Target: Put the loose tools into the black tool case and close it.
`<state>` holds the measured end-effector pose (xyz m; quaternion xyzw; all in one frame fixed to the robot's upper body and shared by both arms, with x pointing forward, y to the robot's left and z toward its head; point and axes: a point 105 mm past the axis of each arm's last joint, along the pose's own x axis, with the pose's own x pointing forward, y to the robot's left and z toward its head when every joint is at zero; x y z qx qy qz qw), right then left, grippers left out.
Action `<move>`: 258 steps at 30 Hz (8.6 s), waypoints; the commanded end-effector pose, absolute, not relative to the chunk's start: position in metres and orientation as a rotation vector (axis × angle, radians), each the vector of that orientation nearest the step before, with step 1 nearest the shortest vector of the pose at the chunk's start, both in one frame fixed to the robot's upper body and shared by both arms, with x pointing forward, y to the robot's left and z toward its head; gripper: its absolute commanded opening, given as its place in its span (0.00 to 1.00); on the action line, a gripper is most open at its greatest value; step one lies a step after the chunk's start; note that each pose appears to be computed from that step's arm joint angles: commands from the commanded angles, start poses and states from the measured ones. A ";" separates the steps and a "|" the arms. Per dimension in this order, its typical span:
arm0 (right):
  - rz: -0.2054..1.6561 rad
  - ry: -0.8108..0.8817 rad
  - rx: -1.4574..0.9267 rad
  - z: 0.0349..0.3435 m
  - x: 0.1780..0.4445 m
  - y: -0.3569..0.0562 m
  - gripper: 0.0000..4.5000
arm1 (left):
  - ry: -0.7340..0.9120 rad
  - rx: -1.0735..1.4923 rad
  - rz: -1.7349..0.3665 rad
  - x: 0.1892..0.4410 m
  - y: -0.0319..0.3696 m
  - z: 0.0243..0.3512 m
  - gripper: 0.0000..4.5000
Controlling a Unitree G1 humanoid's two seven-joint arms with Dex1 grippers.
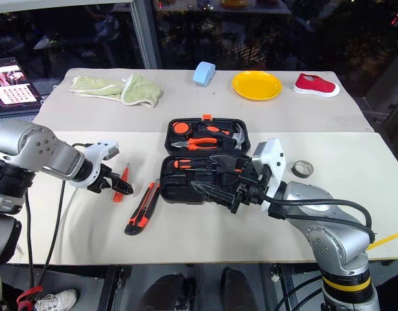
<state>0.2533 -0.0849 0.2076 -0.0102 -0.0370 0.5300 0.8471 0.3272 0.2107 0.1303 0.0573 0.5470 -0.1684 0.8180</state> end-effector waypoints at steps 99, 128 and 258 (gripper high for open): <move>0.931 -0.020 -0.135 0.207 0.223 -0.117 1.00 | 0.609 0.930 -1.486 0.370 0.065 0.185 0.68; 0.898 -0.041 -0.088 0.206 0.224 -0.114 1.00 | 0.599 1.046 -1.487 0.376 0.052 0.170 0.41; 0.925 0.024 -0.087 0.200 0.235 -0.120 1.00 | 0.262 0.232 -1.242 0.367 0.091 0.159 0.01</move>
